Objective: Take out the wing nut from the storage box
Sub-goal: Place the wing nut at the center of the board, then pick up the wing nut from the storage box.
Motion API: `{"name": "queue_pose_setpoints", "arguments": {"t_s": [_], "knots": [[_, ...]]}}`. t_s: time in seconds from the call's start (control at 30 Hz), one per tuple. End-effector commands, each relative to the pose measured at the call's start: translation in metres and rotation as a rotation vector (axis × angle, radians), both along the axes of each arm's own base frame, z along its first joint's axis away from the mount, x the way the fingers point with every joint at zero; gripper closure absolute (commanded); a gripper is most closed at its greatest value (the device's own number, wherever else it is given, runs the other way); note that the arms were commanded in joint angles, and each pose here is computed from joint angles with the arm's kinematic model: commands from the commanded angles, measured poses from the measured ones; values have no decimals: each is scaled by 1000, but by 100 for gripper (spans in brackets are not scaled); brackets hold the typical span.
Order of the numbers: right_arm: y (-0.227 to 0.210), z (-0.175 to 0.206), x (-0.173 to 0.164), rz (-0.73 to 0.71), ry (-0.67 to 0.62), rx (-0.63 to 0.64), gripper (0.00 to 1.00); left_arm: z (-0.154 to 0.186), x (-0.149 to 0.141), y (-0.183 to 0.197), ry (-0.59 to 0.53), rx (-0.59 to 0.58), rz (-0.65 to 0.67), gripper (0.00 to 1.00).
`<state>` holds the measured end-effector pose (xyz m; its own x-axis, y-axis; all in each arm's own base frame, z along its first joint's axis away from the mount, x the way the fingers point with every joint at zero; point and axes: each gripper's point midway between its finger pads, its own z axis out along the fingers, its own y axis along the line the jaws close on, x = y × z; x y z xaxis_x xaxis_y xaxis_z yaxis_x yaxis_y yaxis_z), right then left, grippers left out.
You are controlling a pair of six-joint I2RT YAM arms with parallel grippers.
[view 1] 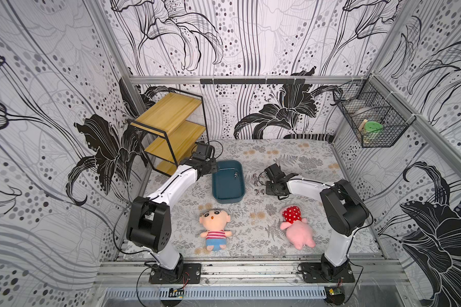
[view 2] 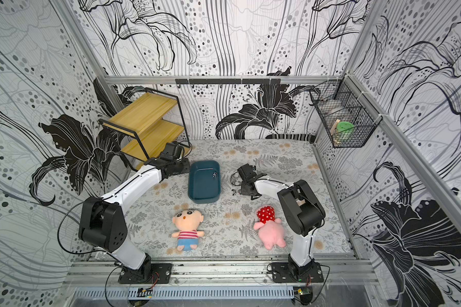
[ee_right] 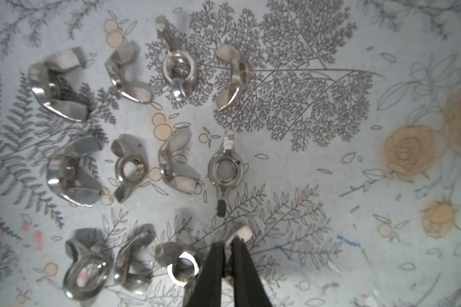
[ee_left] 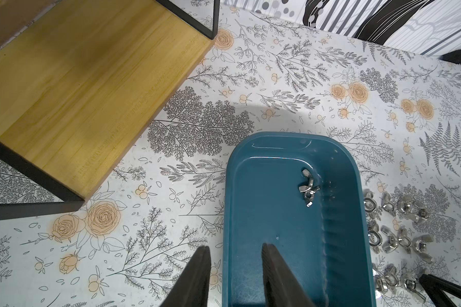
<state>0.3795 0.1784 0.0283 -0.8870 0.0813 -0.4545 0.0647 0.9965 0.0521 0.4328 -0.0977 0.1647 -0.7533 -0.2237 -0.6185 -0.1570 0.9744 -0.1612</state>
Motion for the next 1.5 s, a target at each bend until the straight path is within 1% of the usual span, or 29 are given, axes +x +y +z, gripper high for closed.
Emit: {"name": "queue_pose_setpoints", "arguments": {"t_s": [0.0, 0.1, 0.23, 0.33, 0.43, 0.57, 0.63, 0.73, 0.83, 0.93, 1.07, 1.17, 1.27, 1.47], "knots": [[-7, -3, 0, -8, 21, -41, 82, 9, 3, 1, -26, 4, 10, 61], [-8, -2, 2, -8, 19, -46, 77, 10, 2, 1, -28, 5, 11, 61], [-9, 2, 2, -14, 12, -49, 76, 12, 2, 2, -32, 6, 12, 61], [-9, 13, 5, -16, -10, -47, 76, 13, 1, 2, -34, 6, 13, 61], [-10, 34, 10, -12, -45, -54, 75, 14, 1, 2, -36, 7, 14, 61], [-1, 74, 24, 12, -129, -38, 73, 12, 1, 3, -33, 8, 16, 61], [9, 95, 31, 39, -174, -40, 71, 11, 1, 2, -32, 6, 17, 61], [37, 122, 40, 104, -227, -43, 70, 9, 1, 2, -28, 4, 18, 61], [78, 141, 44, 188, -263, -27, 70, 5, 1, 3, -22, 7, 20, 61], [122, 152, 46, 267, -283, 4, 70, 1, -1, 5, -11, 17, 28, 61], [165, 144, 48, 336, -274, 24, 70, -2, -6, 14, -11, 15, 50, 61], [184, 130, 50, 357, -250, 33, 70, 0, -10, 24, -17, 10, 64, 61], [193, 112, 53, 356, -224, 32, 70, 1, -14, 32, -17, 11, 78, 61], [198, 82, 60, 318, -182, 14, 70, 3, -18, 41, -20, 10, 90, 61]]}}
